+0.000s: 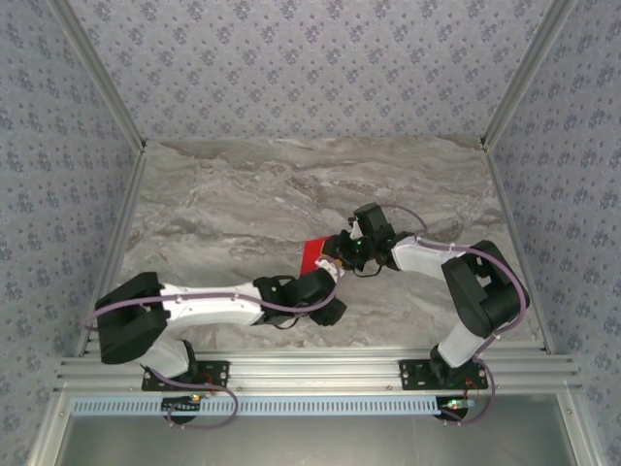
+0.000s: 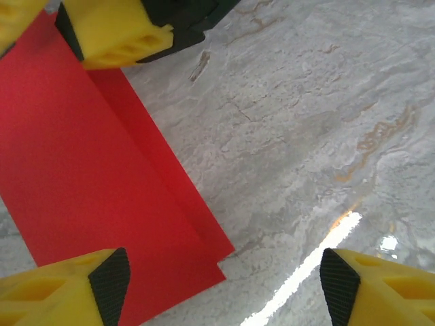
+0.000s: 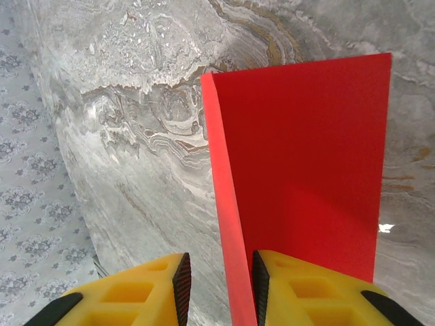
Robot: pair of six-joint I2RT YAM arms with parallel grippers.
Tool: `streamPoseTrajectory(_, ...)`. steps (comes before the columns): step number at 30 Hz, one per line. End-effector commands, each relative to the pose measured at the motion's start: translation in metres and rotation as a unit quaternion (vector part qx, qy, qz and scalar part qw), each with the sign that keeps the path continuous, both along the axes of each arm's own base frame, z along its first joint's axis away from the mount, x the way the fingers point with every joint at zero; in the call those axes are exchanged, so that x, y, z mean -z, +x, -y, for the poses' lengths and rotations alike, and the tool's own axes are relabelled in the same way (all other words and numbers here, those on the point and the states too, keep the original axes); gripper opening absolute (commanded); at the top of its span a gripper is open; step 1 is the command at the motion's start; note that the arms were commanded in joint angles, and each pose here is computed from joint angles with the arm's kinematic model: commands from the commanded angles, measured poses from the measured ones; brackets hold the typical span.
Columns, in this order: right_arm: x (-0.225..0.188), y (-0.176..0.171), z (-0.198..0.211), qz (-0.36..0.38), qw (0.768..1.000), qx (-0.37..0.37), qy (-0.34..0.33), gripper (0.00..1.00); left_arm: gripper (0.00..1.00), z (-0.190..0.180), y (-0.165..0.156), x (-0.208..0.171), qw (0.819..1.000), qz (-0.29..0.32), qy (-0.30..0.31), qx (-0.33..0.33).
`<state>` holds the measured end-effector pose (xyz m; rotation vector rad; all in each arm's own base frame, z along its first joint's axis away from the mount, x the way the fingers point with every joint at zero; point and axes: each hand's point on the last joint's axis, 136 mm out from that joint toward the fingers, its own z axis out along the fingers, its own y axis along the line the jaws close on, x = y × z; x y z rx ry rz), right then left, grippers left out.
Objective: Fold a paper plane with a square sheet of paper (fold left side to right side)
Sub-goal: Fold the triangle a second time at the center of the table.
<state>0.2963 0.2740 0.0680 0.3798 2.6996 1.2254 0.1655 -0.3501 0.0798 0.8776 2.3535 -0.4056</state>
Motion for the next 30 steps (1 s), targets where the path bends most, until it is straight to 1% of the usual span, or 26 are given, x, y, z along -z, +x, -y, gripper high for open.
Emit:
streamPoseTrajectory(1, -0.003, 0.003, -0.001, -0.002, 1.000, -0.008, -0.002, 0.34, 0.77, -0.009, 0.007, 0.009, 0.994, 0.041, 0.097, -0.002)
streamPoseTrajectory(5, -0.004, 0.003, 0.000, -0.001, 1.000, -0.008, -0.004, 0.34, 0.77, -0.007, 0.008, 0.019, 0.986, 0.059, 0.156, -0.004)
streamPoseTrajectory(8, -0.003, 0.003, -0.001, -0.002, 1.000, -0.008, -0.004, 0.34, 0.75, -0.010, 0.013, 0.021, 0.979, 0.082, 0.189, -0.015)
streamPoseTrajectory(12, -0.003, 0.004, 0.000, -0.001, 1.000, -0.007, -0.005, 0.34, 0.72, -0.014, 0.017, 0.017, 0.969, 0.116, 0.215, -0.029)
streamPoseTrajectory(14, -0.003, 0.003, 0.000, -0.002, 1.000, -0.008, -0.006, 0.34, 0.68, -0.014, 0.018, 0.015, 0.966, 0.130, 0.221, -0.031)
streamPoseTrajectory(16, -0.003, 0.003, 0.000, -0.002, 1.000, -0.008, -0.006, 0.34, 0.63, -0.013, 0.017, 0.014, 0.965, 0.137, 0.221, -0.028)
streamPoseTrajectory(24, 0.000, 0.003, 0.004, -0.001, 1.000, -0.009, -0.022, 0.34, 0.29, -0.011, 0.013, 0.009, 0.967, 0.145, 0.210, -0.019)
streamPoseTrajectory(30, -0.001, 0.004, 0.004, 0.005, 0.999, -0.015, -0.029, 0.34, 0.09, -0.009, 0.010, 0.004, 0.973, 0.140, 0.183, -0.015)
